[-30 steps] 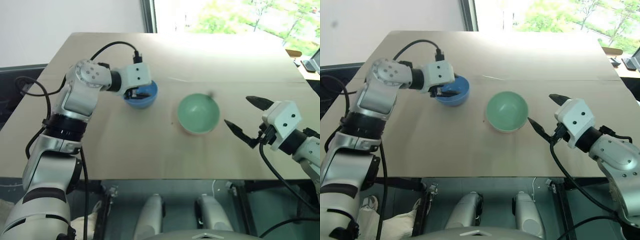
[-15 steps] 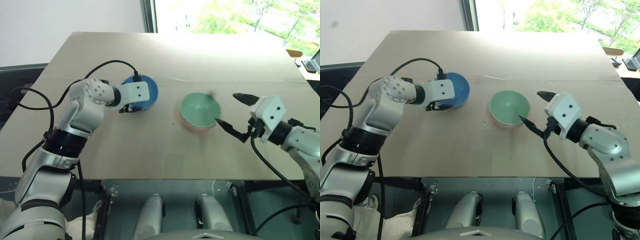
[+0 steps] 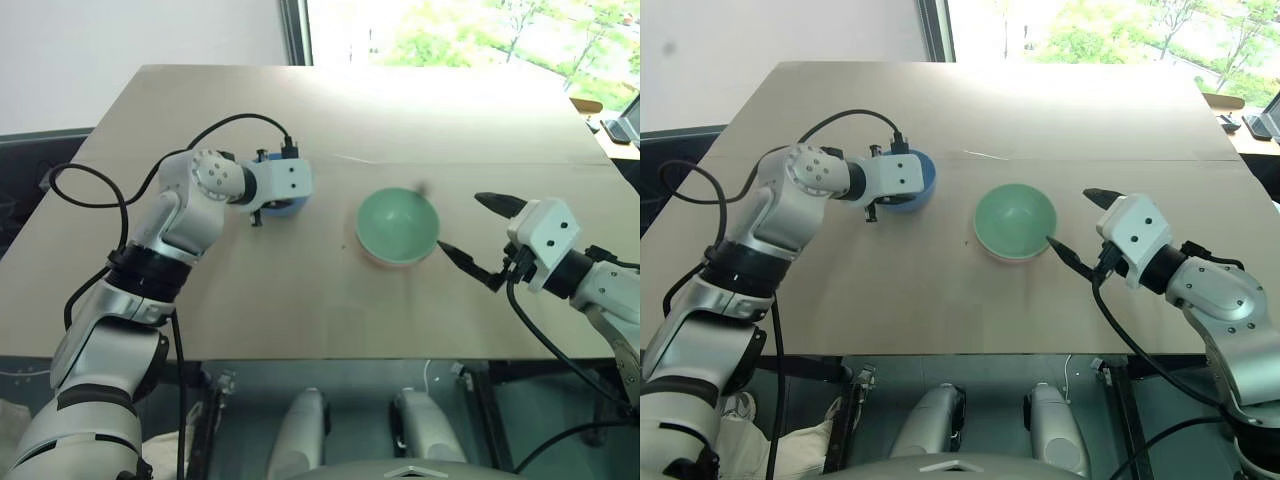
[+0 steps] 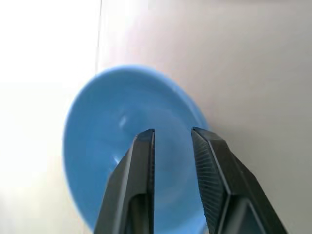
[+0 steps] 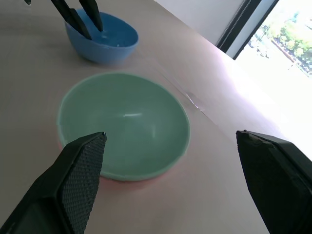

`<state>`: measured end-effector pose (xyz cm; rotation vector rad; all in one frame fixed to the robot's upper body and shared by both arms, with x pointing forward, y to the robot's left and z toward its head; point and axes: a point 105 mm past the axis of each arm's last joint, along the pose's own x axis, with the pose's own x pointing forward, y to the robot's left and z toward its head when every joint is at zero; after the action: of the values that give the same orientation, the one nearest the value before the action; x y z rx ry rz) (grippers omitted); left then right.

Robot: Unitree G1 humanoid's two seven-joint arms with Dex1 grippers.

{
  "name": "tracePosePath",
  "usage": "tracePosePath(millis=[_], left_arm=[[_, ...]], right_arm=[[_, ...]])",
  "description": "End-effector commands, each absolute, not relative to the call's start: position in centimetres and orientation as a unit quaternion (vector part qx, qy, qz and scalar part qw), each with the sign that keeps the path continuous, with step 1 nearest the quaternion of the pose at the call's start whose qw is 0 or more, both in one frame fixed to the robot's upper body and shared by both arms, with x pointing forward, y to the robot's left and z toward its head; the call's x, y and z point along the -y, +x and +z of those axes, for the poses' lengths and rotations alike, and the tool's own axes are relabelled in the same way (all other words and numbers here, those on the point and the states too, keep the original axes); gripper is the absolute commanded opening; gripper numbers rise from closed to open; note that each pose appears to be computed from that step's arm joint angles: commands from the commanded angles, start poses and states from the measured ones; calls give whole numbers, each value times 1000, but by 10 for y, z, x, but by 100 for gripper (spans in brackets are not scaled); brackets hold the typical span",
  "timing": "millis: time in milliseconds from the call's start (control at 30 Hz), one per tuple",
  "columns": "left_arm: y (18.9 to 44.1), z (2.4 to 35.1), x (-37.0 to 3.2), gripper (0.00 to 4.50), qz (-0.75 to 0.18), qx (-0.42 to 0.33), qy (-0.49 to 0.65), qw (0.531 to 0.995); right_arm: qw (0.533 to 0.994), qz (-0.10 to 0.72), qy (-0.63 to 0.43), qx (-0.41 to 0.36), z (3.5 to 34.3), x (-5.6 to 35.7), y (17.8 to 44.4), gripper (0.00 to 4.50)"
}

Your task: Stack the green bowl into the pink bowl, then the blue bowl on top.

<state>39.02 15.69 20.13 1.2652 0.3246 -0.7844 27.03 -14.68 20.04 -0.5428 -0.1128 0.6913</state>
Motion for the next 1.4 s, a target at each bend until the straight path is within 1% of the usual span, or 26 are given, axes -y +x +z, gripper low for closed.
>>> tracePosePath(millis=[33, 100, 133, 167, 200, 233, 267, 300, 467, 633, 833, 900, 933, 1033, 1100, 1133, 1367, 1400], left_arm=[[387, 219, -150, 119, -363, -119, 600, 703], [386, 219, -150, 119, -366, -116, 608, 695], [387, 219, -151, 169, -366, -113, 612, 692], [387, 218, -152, 196, -366, -117, 612, 692], [389, 219, -153, 237, -359, -116, 609, 698], [391, 220, -153, 256, -350, -116, 606, 705], [392, 221, -153, 321, -345, -116, 604, 710], [393, 220, -154, 342, -343, -121, 606, 708], [391, 205, -159, 342, -348, -156, 614, 691], [397, 193, -160, 342, -333, -176, 614, 694], [402, 178, -162, 342, -327, -183, 619, 691], [405, 176, -163, 291, -322, -184, 616, 695], [405, 176, -163, 274, -322, -184, 617, 695], [406, 178, -159, 147, -328, -178, 613, 696], [406, 180, -157, 48, -333, -175, 609, 698], [407, 181, -156, 5, -334, -173, 610, 697], [405, 188, -145, 2, -360, -164, 585, 708], [403, 192, -137, 2, -377, -147, 579, 708]], right_arm=[[899, 326, -277, 88, 214, 142, 266, 450], [900, 324, -278, 89, 214, 143, 266, 450], [900, 323, -279, 89, 214, 143, 266, 450], [900, 322, -279, 88, 213, 143, 266, 450], [901, 321, -279, 88, 213, 144, 265, 450], [901, 320, -279, 88, 213, 144, 265, 450], [901, 320, -279, 87, 213, 144, 265, 450], [901, 320, -279, 87, 213, 144, 265, 450], [903, 319, -276, 88, 212, 142, 263, 450], [904, 317, -274, 88, 211, 142, 263, 450], [904, 315, -275, 89, 212, 142, 264, 450], [905, 311, -277, 91, 213, 143, 264, 450], [905, 309, -277, 92, 213, 144, 264, 450], [906, 304, -277, 95, 215, 145, 265, 450], [907, 300, -279, 95, 216, 146, 265, 450], [907, 299, -280, 94, 215, 147, 265, 450], [910, 289, -282, 94, 215, 148, 264, 450], [911, 286, -283, 94, 214, 149, 264, 450]])
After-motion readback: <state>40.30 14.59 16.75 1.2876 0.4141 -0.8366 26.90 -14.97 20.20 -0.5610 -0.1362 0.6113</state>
